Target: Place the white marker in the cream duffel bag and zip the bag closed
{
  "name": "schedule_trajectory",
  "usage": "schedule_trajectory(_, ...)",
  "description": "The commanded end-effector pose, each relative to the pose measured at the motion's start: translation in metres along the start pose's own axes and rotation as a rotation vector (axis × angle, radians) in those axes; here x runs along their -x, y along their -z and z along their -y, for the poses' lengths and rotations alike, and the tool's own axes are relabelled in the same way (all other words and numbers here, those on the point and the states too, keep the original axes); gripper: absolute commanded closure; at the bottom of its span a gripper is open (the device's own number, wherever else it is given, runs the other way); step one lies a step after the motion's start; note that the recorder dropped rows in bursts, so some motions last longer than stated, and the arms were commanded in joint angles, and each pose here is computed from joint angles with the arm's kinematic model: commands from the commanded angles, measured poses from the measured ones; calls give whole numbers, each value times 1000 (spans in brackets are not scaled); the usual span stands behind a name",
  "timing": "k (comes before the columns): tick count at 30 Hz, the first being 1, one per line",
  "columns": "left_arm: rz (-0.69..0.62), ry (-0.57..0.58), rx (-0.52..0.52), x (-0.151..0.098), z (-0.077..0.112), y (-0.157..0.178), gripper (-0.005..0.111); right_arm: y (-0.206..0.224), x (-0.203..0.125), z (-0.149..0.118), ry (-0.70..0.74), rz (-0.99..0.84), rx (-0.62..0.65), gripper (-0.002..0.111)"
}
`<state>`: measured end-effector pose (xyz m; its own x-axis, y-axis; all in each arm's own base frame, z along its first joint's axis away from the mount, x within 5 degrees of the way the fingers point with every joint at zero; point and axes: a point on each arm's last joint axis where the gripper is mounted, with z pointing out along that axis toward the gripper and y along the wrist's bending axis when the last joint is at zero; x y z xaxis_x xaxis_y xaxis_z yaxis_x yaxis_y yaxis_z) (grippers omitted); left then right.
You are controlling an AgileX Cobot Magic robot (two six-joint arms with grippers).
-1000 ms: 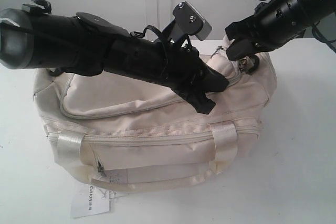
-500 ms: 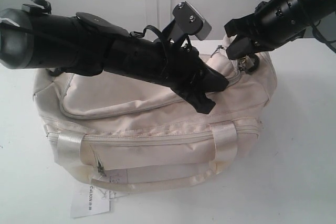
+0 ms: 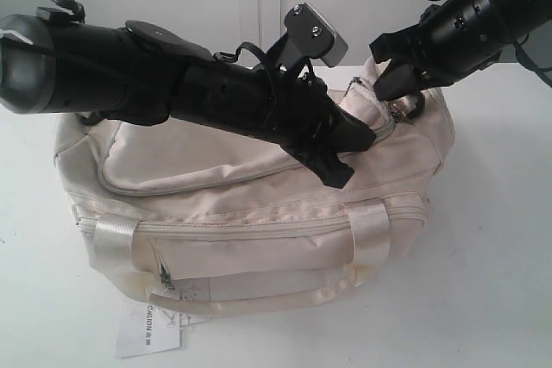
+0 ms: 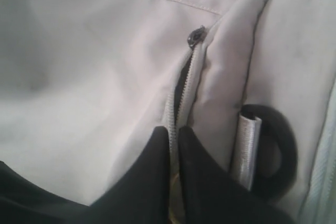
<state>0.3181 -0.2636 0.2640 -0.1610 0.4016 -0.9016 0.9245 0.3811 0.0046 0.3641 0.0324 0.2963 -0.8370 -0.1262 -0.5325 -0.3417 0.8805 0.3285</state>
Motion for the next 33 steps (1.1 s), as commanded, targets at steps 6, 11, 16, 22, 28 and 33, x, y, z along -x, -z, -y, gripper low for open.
schedule_trajectory(6, 21, 8, -15, 6, 3, 3, 107, 8, 0, -2, 42, 2, -16, 108)
schedule_trajectory(11, 21, 8, -15, 6, 3, 3, 107, 17, -13, -1, 139, -137, -69, 86)
schedule_trajectory(16, 22, 8, -26, 6, 4, 3, 107, 14, -10, 1, 261, -100, -70, 69)
schedule_trajectory(22, 23, 8, -37, 6, 5, 3, 107, 14, -13, 0, 710, -143, -18, 70)
schedule_trajectory(28, 23, 8, -36, 6, 5, 3, 107, 23, -20, -7, 1183, -193, 76, 70)
schedule_trajectory(33, 24, 8, -41, 6, 5, 3, 107, 6, -12, 3, 1243, -141, 35, 70)
